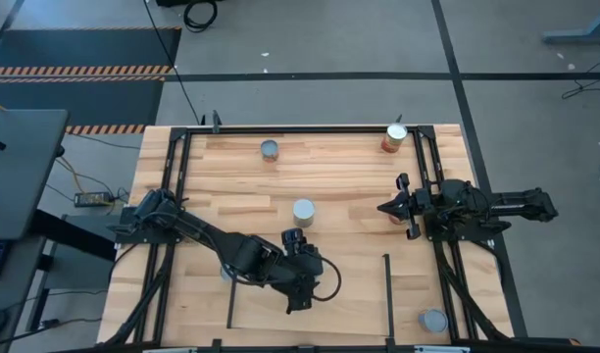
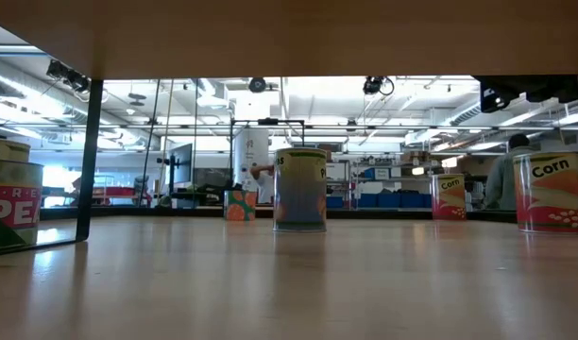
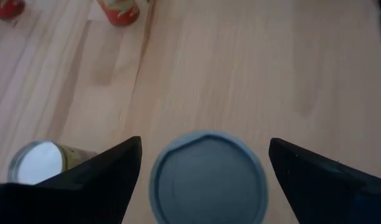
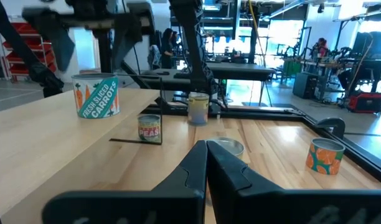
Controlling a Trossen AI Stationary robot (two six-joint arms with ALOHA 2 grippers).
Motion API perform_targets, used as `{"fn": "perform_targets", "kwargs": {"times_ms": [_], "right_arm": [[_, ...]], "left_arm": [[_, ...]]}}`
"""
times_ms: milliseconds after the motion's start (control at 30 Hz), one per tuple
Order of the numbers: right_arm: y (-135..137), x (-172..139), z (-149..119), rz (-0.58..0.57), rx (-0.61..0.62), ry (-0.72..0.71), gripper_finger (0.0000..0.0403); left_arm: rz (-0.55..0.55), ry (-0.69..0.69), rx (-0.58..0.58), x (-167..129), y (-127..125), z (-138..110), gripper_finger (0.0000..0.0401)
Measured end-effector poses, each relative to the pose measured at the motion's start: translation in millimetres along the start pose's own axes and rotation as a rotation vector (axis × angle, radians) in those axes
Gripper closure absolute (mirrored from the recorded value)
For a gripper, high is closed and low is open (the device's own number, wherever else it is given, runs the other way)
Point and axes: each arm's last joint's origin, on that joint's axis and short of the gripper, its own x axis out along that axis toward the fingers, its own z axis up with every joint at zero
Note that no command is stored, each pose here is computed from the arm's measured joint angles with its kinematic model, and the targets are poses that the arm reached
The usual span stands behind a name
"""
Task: Pick and place cans onto a shelf
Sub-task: Put the blue canned corn on the shelf
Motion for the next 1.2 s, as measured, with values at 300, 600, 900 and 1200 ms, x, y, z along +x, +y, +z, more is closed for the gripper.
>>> {"fn": "perform_targets", "kwargs": {"times_ms": [300,600,900,1200], "right_arm": [[0,0,1,-0.010,0.000,-0.005,0.0385],[-1,0,2,-0.034,-0.027,-0.023,0.0385],[-1,0,9,-0.029,0.032,-0.097,0.0385],[-4,-9,40,0.014,0.499,-0.444,0.0385]], "left_arm": [[-0.008,-0.163,0.001,-69,17,43,0.0044],[0.061,-0.233,-0.061,-120,53,49,0.0058],[0.201,-0.218,-0.272,-147,88,28,0.0080],[0.250,-0.243,-0.445,-150,100,-5,0.0086]]}}
